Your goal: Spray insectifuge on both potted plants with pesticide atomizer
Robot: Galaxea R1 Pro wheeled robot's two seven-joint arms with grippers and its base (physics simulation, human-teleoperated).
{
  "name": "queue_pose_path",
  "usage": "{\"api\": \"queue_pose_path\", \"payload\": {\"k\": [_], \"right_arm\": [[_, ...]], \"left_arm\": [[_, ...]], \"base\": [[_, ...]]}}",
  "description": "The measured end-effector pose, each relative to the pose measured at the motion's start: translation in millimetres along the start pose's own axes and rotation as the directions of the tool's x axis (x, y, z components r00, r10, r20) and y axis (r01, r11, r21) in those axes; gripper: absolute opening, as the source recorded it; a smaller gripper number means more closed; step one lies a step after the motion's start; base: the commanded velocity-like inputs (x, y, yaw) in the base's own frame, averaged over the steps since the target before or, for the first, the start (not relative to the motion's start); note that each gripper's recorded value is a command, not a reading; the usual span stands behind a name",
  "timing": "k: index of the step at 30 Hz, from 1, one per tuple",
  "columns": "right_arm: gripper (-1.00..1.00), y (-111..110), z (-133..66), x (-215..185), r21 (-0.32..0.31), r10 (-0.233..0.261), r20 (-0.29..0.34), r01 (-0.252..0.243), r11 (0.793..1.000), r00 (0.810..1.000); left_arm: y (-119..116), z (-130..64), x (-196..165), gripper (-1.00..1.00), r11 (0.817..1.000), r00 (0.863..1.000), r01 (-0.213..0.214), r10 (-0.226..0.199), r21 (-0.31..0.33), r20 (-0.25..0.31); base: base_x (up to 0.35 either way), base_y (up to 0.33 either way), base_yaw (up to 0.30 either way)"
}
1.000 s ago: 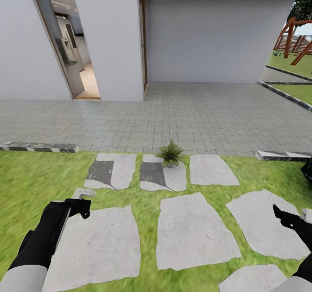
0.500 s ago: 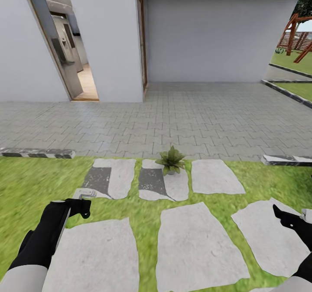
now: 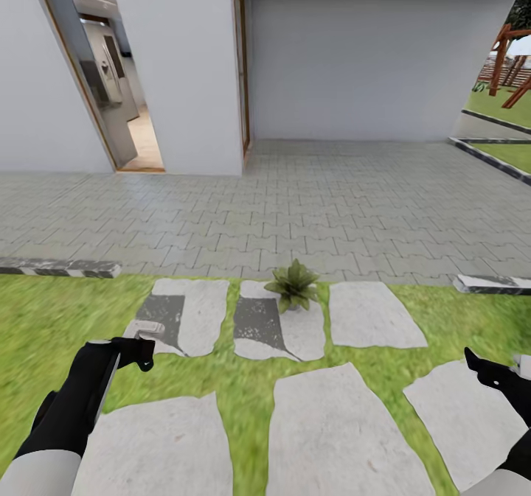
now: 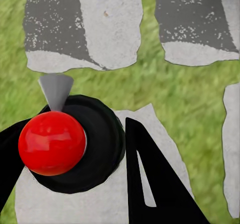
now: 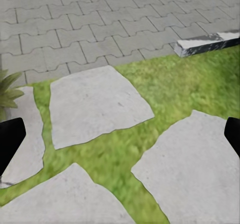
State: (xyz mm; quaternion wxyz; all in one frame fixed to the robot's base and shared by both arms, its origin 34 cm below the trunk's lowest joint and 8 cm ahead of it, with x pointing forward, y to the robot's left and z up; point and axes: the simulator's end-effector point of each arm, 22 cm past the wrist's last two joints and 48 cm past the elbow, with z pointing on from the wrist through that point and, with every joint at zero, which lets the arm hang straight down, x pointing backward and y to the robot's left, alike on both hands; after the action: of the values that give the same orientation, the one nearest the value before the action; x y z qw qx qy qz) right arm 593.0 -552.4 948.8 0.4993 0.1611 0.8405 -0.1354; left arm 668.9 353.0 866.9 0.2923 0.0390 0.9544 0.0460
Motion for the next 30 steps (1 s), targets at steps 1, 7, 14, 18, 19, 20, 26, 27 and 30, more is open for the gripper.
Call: {"api": "queue_pose_path", "payload": {"k": [1, 7, 14, 18, 19, 20, 26, 27, 30], "right_arm": [[1.0, 0.0, 0.0, 0.0, 0.0, 0.0, 0.0, 0.0, 1.0, 1.0], [1.0, -0.2, -0.2, -0.3, 0.0, 0.0, 0.001, 0.0, 1.0, 1.0], [1.0, 0.1, 1.1, 0.2, 0.001, -0.001, -0.001, 0.001, 1.0, 1.0], [1.0, -0.5, -0.9, -1.9, 0.0, 0.001, 0.004, -0.001, 1.0, 1.0], [1.0, -0.5, -1.0, -2.4, 0.0, 0.001, 0.005, -0.001, 1.0, 1.0], [1.0, -0.5, -1.2, -2.9, 0.0, 0.001, 0.006, -0.001, 1.0, 1.0], [1.0, -0.6, -2.4, -5.8, -0.001, 0.004, 0.012, -0.004, 1.0, 1.0], [1.0, -0.6, -2.6, -6.3, -0.001, 0.004, 0.013, -0.004, 1.0, 1.0], [1.0, -0.7, -3.3, -7.8, -0.001, 0.006, 0.016, -0.006, 1.0, 1.0]], "left_arm": [[0.0, 0.0, -0.1, -1.0, 1.0, 1.0, 0.0, 0.0, 0.0, 0.0], [-0.1, -0.3, -0.3, -1.0, 1.0, 1.0, 0.0, 0.0, 0.0, 0.001], [-0.5, 1.5, -0.1, -1.0, 1.0, 1.0, 0.001, -0.001, 0.002, -0.001], [0.2, -1.5, -1.8, -1.0, 1.0, 1.0, 0.0, 0.0, 0.0, 0.004], [0.2, -1.8, -2.2, -1.0, 1.0, 1.0, 0.0, 0.0, 0.0, 0.005], [0.3, -2.3, -2.6, -1.0, 1.0, 1.0, 0.001, -0.001, -0.001, 0.006], [0.8, -4.9, -5.5, -1.0, 1.0, 1.0, 0.001, -0.001, -0.001, 0.013], [0.8, -5.3, -6.0, -1.0, 1.0, 1.0, 0.001, -0.001, -0.001, 0.014], [1.1, -6.6, -7.4, -1.0, 1.0, 1.0, 0.001, -0.001, -0.002, 0.017]], "base": [[0.34, 0.0, 0.0], [0.34, 0.0, 0.0], [0.34, 0.012, -0.021], [0.319, 0.161, -0.203], [0.304, 0.208, -0.218], [0.301, 0.217, -0.219], [0.297, 0.231, -0.221], [0.295, 0.237, -0.222], [0.295, 0.239, -0.222]]}}
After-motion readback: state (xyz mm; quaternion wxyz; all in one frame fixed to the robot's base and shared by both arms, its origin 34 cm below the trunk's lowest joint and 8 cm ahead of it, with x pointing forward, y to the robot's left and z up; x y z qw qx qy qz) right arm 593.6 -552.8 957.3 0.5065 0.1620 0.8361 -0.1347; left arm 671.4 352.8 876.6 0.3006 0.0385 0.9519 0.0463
